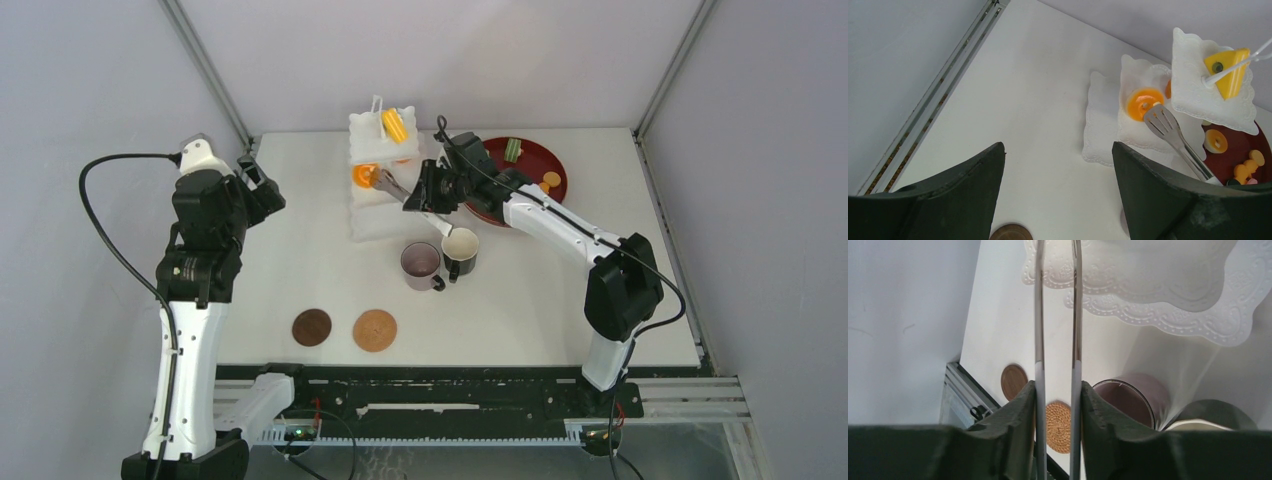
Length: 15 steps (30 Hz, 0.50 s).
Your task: Serve the afternoon tea
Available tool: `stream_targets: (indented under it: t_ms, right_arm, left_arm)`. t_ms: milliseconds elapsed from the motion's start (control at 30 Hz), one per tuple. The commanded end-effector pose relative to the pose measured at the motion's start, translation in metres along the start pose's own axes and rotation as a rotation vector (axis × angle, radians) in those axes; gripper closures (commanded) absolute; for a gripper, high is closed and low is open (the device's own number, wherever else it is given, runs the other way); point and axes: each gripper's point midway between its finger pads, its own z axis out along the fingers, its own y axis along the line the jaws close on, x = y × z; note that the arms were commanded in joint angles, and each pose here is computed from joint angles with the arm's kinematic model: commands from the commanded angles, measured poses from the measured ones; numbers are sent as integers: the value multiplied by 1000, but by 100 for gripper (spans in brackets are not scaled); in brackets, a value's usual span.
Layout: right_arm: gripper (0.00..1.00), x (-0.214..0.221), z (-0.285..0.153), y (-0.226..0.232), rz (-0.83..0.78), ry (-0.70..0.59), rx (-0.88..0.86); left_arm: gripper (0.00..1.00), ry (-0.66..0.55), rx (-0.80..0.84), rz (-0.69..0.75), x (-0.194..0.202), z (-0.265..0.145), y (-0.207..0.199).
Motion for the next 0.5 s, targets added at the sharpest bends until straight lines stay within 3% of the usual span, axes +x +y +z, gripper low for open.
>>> stream_targets:
  t_ms: [0,467]
  right_arm:
    - [54,-32,-11,28,-18,-113,-61]
    - [50,-26,-49,26,-40,-159,-39]
  left_arm:
    - [17,-1,0,19,3,2,2]
    - [17,6,15,21,4,5,-2]
